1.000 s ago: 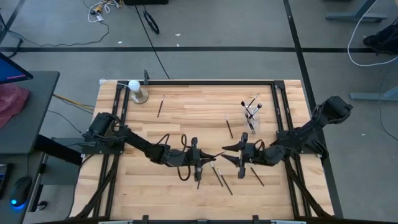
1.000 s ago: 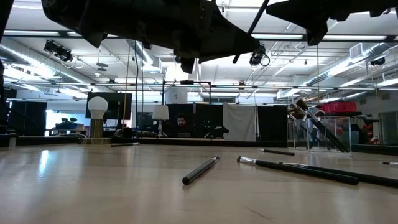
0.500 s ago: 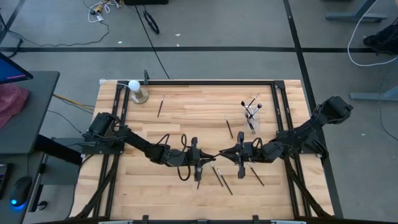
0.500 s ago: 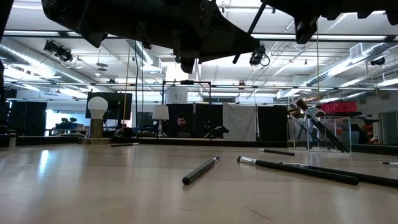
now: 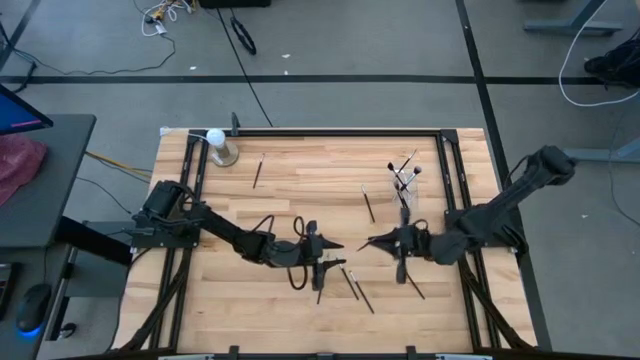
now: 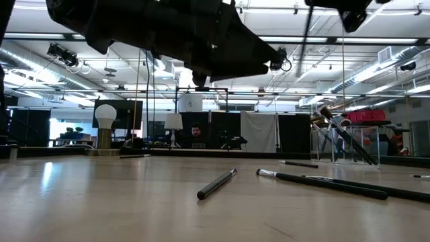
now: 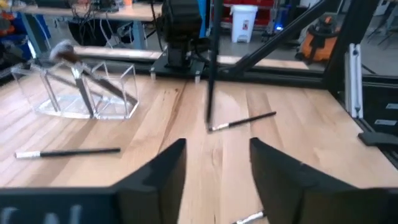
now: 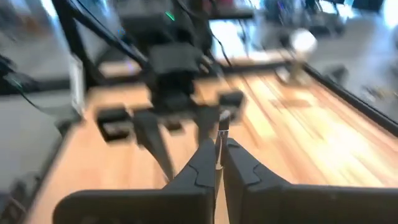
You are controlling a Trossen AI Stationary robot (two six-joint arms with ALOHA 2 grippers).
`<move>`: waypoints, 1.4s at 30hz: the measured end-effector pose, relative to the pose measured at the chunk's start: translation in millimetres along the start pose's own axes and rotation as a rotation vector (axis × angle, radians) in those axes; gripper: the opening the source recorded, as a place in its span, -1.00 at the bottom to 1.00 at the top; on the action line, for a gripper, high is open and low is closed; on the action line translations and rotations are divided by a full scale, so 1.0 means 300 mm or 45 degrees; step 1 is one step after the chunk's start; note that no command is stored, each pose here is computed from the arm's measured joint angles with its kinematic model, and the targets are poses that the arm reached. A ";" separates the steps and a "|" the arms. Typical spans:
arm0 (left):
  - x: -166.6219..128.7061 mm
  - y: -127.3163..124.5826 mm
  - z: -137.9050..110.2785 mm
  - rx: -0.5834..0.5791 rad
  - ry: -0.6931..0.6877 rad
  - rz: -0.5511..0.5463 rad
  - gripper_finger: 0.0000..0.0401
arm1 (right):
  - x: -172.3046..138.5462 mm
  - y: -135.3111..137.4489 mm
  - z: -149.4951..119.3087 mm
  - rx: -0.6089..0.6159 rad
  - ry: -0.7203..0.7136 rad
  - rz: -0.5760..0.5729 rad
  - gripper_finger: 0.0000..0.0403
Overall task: Sort items
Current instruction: Put the silver eyeshadow brush into the transparent organizer
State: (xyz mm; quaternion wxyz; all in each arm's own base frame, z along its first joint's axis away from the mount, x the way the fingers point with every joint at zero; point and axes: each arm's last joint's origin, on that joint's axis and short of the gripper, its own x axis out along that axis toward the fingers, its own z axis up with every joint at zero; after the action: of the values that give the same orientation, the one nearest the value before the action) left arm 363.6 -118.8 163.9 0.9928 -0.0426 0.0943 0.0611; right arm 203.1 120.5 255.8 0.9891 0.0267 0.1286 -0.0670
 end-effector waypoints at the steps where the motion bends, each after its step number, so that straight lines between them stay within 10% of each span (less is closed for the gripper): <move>1: 0.001 0.003 -0.001 -0.001 0.005 0.003 -0.04 | -0.020 -0.009 0.025 -0.003 0.065 -0.035 -0.98; 10: 0.003 0.008 -0.007 -0.024 0.028 0.012 0.14 | -0.163 -0.144 0.169 -0.021 0.524 -0.417 -0.98; 23: 0.003 0.009 -0.012 -0.015 0.043 0.015 0.10 | -0.213 -0.360 0.200 -0.008 0.558 -0.870 -0.98; 42: 0.004 0.009 -0.016 -0.009 0.051 0.016 0.10 | -0.058 -0.589 -0.018 0.128 0.638 -0.716 -0.98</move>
State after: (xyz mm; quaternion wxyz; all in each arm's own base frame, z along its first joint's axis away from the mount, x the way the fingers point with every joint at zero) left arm 363.5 -116.4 158.8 0.9901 -0.0469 0.1143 0.0669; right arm 160.3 -51.6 248.7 0.8674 0.0545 0.3653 -0.3335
